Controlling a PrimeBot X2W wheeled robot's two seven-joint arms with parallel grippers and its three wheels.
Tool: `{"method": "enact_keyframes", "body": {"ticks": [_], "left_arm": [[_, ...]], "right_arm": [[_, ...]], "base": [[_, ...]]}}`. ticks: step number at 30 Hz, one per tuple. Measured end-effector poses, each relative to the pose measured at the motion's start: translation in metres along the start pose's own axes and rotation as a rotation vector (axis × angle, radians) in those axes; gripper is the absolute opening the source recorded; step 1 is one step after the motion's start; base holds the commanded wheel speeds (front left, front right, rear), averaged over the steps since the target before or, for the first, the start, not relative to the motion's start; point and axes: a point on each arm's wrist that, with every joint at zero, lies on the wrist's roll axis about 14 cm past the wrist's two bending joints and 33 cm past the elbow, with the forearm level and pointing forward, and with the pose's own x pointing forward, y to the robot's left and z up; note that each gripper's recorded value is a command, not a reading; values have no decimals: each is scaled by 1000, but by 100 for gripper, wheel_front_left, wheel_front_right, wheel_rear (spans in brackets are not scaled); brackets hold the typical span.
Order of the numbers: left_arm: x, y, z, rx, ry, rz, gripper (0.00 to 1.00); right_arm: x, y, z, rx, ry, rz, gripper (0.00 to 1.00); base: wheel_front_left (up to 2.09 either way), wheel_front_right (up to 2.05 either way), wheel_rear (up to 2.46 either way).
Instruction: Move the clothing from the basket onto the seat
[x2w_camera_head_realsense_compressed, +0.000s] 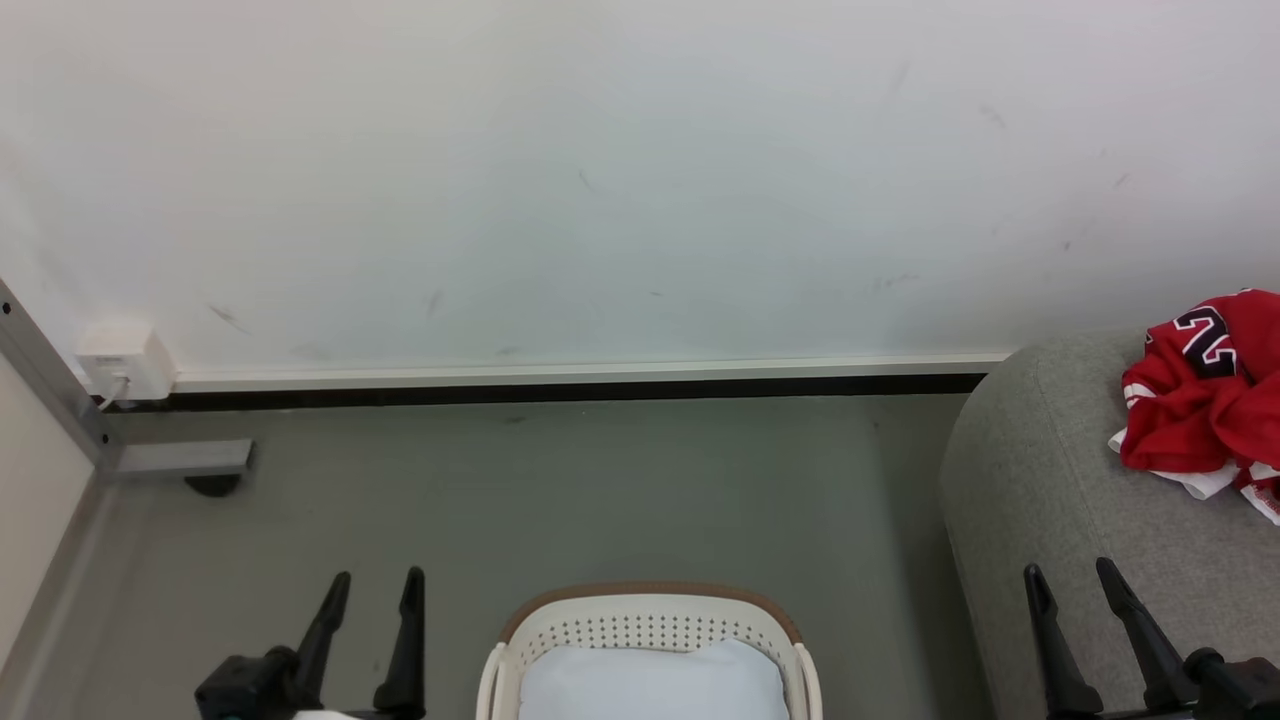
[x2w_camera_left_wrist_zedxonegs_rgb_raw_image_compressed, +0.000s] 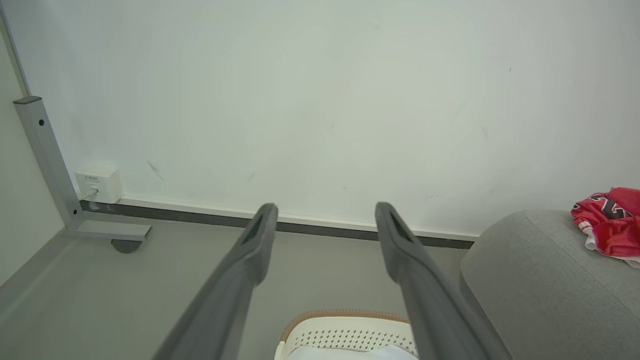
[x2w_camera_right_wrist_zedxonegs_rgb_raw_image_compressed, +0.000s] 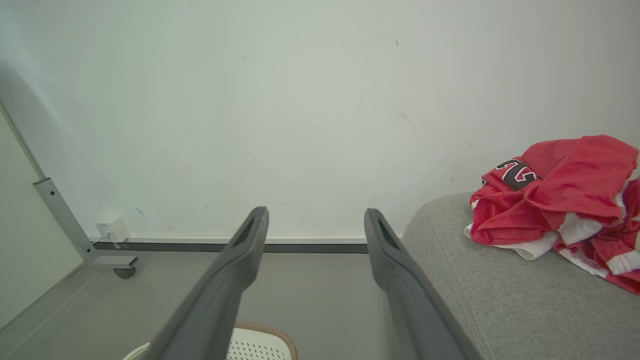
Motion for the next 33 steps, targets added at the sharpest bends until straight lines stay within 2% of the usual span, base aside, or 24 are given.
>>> {"method": "enact_keyframes", "body": {"ticks": [19,20,26,33], "left_arm": [[-3,4,-5,7,14,12,100],[-4,4,-6,6,17,15,0],[-14,7,-28,-32,93,39,0],[-14,14,-29,-159,103,84,0]], "right_arm": [[2,3,0,3,-5,2,100],[2,3,0,3,-3,1,0],[-5,2,-19,46,57,-21,0],[-5,-5,-20,165,65,-68,0]], "base": [[0,0,0],[0,0,0],[0,0,0],[0,0,0]]}}
